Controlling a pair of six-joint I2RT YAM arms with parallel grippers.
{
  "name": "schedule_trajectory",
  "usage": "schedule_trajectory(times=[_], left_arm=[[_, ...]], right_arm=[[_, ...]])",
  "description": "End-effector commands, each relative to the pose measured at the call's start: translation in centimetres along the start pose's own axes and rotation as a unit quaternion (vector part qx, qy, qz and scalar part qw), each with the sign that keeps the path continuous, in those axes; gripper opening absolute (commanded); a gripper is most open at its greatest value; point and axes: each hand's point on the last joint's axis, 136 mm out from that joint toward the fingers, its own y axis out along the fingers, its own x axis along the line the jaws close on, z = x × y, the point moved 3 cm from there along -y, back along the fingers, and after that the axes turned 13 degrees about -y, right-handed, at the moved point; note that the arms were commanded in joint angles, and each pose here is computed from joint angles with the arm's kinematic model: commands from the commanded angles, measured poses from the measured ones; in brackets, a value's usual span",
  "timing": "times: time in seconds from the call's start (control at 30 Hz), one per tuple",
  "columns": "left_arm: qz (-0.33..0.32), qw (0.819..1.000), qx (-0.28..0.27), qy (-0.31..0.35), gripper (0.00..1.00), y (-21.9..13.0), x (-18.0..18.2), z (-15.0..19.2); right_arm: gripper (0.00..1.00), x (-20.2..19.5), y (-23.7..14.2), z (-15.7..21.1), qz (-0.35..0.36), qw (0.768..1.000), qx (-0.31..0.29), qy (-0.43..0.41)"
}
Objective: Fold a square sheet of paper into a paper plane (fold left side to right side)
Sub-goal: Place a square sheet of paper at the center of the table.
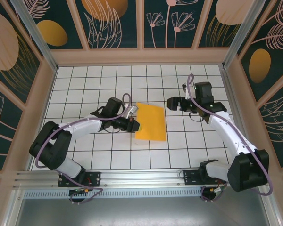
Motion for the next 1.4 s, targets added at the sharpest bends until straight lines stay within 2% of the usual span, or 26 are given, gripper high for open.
schedule_trajectory(times=[0.0,0.2,0.37,0.7,0.97,1.13,1.2,1.27,1.37], left_arm=[[-0.042,0.999,-0.003,-0.025,0.0,0.7,2.1,-0.5],[-0.117,0.993,0.011,-0.03,0.0,1.0,5.0,-0.2],[-0.124,0.992,0.014,-0.022,0.0,0.9,4.8,-0.5],[-0.133,0.991,0.017,-0.021,0.0,0.9,5.0,-0.5],[-0.134,0.991,0.015,-0.017,0.0,0.8,4.8,-0.8],[-0.124,0.992,0.004,-0.008,0.14,0.8,4.0,-1.6],[-0.113,0.994,-0.005,-0.004,0.24,0.7,3.3,-2.2],[-0.097,0.995,-0.011,0.0,0.38,0.8,2.6,-2.7],[-0.088,0.996,-0.021,0.006,0.48,0.8,1.9,-3.4]], right_arm=[[0.84,-0.6,0.9,0.9,0.011,0.998,-0.013,0.053],[0.67,1.9,4.7,4.6,-0.062,0.992,0.008,0.107],[0.59,2.8,7.0,5.8,-0.063,0.991,0.035,0.113],[0.49,3.2,10.8,7.2,-0.074,0.983,0.087,0.147],[0.43,2.2,12.8,9.0,-0.041,0.978,0.132,0.159],[0.42,1.5,13.3,10.6,-0.02,0.973,0.166,0.158],[0.41,1.2,13.4,11.4,-0.012,0.971,0.179,0.159],[0.41,1.0,13.5,12.1,-0.003,0.969,0.191,0.157],[0.4,0.8,13.5,12.6,0.005,0.968,0.198,0.156]])
